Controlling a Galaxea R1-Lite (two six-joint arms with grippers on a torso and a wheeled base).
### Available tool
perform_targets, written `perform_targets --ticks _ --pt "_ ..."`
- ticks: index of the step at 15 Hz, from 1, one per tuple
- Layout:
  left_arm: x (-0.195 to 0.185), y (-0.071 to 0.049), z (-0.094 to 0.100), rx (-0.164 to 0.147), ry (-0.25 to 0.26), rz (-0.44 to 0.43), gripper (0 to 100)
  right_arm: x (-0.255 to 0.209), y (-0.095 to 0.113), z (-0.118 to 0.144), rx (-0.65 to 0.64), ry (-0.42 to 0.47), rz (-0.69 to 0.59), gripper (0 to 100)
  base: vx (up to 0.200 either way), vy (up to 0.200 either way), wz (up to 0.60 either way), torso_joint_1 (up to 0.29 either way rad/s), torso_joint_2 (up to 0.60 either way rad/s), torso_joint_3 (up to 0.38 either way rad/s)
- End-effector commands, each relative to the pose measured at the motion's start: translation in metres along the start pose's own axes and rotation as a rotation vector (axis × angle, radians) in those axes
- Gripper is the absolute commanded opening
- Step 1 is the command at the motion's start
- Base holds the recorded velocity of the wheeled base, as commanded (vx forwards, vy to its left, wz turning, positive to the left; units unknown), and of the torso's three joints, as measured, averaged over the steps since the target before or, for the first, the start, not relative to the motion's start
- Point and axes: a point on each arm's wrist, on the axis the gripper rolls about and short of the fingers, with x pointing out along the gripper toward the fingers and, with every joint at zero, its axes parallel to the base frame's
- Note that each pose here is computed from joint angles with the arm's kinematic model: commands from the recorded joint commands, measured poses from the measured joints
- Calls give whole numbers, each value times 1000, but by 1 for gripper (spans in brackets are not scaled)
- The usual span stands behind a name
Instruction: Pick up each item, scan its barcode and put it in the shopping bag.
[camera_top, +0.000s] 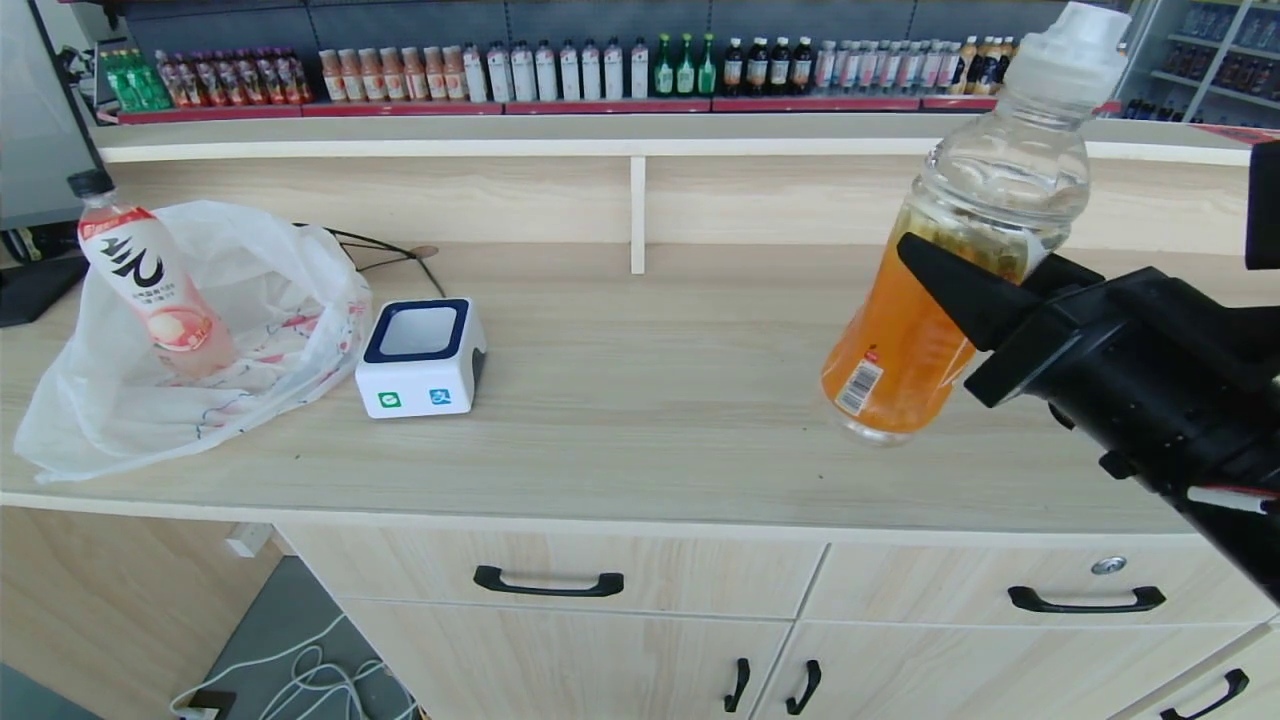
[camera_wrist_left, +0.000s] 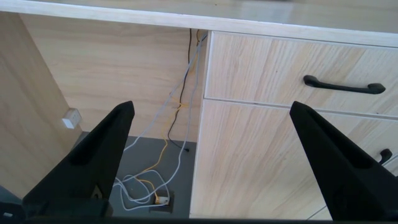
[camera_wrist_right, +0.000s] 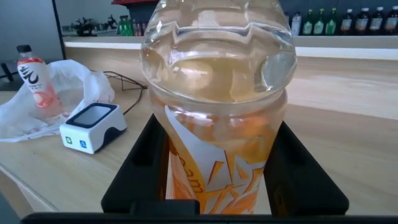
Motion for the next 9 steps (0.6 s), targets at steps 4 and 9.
perform_targets --ticks 4,9 --pt "0 0 0 0 -1 1 100 -11 1 6 101 -11 80 0 0 0 0 0 0 0" --pt "0 0 0 0 -1 1 100 -19 1 14 293 -22 179 0 0 0 0 0 0 0"
